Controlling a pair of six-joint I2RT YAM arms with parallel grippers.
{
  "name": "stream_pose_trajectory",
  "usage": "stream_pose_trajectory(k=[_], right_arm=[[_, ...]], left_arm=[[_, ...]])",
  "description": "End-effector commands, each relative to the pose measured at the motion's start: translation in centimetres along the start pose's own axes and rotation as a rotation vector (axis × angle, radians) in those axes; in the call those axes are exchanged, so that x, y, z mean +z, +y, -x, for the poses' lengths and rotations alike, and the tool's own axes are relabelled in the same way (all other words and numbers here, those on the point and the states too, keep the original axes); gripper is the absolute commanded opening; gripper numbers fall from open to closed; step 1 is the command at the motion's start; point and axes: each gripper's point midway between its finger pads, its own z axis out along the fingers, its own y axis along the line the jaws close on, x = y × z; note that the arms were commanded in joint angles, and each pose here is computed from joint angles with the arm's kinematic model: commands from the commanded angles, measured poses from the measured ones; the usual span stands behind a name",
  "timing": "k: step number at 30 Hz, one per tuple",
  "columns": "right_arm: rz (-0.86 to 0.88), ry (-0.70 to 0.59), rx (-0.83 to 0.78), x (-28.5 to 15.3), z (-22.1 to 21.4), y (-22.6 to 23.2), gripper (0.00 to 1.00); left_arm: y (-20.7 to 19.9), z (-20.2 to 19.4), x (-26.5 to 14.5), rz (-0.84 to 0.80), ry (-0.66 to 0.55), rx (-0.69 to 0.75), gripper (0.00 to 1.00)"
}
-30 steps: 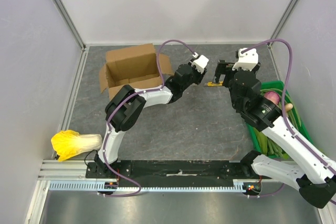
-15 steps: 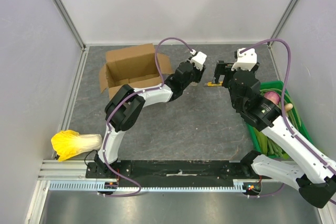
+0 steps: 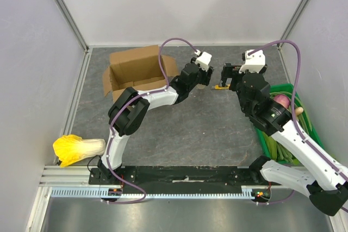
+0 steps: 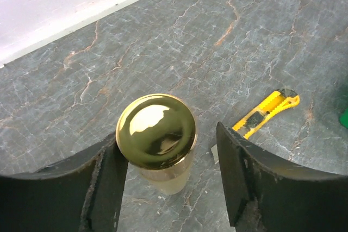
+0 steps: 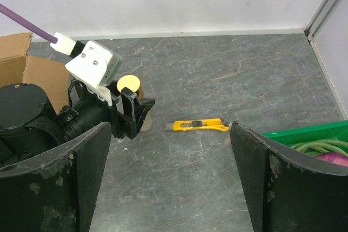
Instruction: Unpack the express box
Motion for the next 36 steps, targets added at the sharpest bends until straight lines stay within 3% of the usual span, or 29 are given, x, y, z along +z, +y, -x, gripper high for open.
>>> stream_pose_trajectory(k=[1, 4, 12, 17, 22, 29, 30, 35, 36], right_arm=[[0.01, -0.041, 0.033, -0.6, 1.8, -0.3, 0.97], [0.015, -0.043, 0.038, -0.7, 1.9, -0.2, 0.97], [0.023, -0.042, 0.038, -0.8, 1.8, -0.2, 0.97], [0.004, -0.03, 0.029, -0.5, 1.7, -0.4, 0.95], [-0.016, 0.008, 0.022, -0.2, 1.3, -0.5, 0.95], [0.0, 0.01, 0.021, -0.5, 1.4, -0.6, 0.97], [0.002, 0.006, 0.02, -0.6, 1.5, -0.6, 0.98], [-0.001, 0.006, 0.019, -1.1, 1.3, -1.1, 0.98], [-0.006, 0.005, 0.022, -1.2, 1.3, -1.2, 0.98]], left_arm=[[0.6, 3.7, -0.1, 0.031, -0.074, -0.042, 0.71], [0.7, 3.9, -0.3, 0.034, -0.076, -0.047, 0.77], [0.6, 4.9, -0.7, 0.032, -0.089, -0.056, 0.82], [1.1, 7.0, -2.4, 0.04, -0.147, -0.064, 0.89], [1.2, 8.0, -3.9, 0.039, -0.129, -0.084, 0.91], [2.5, 9.6, -8.1, 0.097, -0.088, -0.154, 0.92], [2.6, 11.7, -9.3, 0.09, -0.11, -0.169, 0.91], [2.4, 13.6, -14.3, 0.066, 0.002, -0.227, 0.87], [2.5, 12.5, -15.5, 0.07, 0.054, -0.231, 0.86]])
